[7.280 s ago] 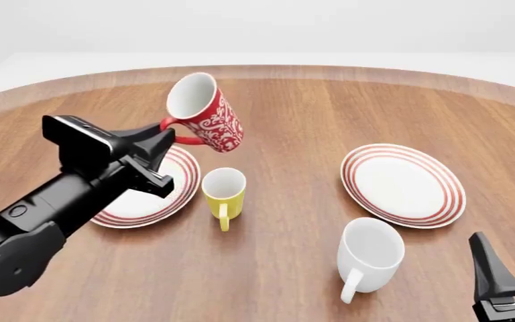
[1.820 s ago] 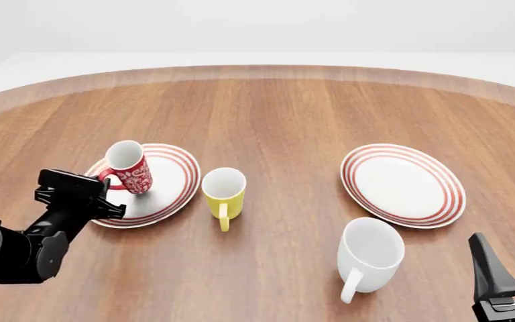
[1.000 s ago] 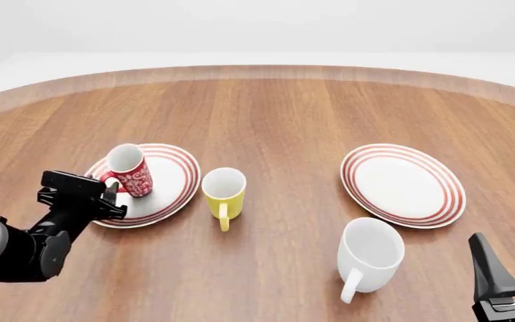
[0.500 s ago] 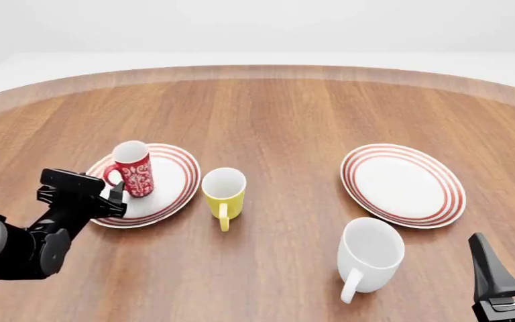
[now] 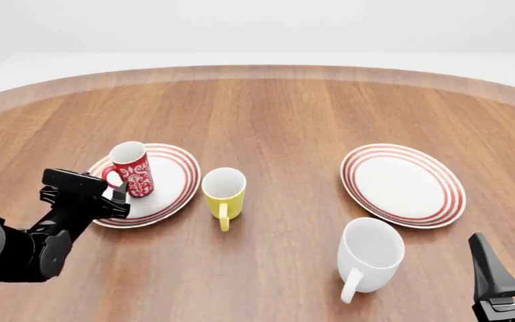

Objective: Put the red mug on the left plate.

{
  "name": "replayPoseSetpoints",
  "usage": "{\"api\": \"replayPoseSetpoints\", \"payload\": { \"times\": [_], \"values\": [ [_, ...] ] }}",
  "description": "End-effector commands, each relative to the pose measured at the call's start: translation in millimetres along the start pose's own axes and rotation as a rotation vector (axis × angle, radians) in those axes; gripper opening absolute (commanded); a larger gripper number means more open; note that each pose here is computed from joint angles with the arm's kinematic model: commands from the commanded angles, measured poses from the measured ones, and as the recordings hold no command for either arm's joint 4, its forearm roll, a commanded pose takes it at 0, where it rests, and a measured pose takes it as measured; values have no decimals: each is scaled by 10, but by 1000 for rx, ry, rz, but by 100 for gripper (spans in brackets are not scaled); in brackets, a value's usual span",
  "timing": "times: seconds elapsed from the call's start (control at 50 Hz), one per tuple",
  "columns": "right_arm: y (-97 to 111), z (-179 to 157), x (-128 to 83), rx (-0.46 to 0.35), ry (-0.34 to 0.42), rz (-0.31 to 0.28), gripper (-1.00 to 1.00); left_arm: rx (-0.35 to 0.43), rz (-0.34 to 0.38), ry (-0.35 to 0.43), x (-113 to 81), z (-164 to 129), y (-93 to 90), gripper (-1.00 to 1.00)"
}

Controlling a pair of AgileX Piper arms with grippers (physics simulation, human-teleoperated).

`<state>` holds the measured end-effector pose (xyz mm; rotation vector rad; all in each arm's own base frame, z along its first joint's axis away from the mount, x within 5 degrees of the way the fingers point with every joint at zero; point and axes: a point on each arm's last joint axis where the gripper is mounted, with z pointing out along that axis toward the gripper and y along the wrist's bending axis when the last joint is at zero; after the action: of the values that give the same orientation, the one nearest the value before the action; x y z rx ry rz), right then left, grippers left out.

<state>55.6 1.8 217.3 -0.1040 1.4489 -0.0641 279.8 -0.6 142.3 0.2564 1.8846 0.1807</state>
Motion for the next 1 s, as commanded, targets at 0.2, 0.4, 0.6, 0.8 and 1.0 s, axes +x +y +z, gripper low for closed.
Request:
{"api": "replayPoseSetpoints", "payload": {
  "times": [0.2, 0.4, 0.6, 0.8, 1.0],
  "values": [
    [0, 0, 0, 0, 0, 0, 100, 38, -2, -22, -91, -105, -102, 100],
    [0, 0, 0, 0, 0, 0, 100, 63, -3, -34, -127, -192, -166, 100],
    [-3, 0, 14, 8, 8, 0, 100, 95, -3, -54, -190, -308, -242, 100],
    [-3, 0, 17, 8, 10, 0, 100, 149, 1, -72, -241, -423, -369, 100],
    [-3, 0, 19, 8, 12, 0, 100, 203, 8, -77, -220, -490, -503, 100]
  ]
}}
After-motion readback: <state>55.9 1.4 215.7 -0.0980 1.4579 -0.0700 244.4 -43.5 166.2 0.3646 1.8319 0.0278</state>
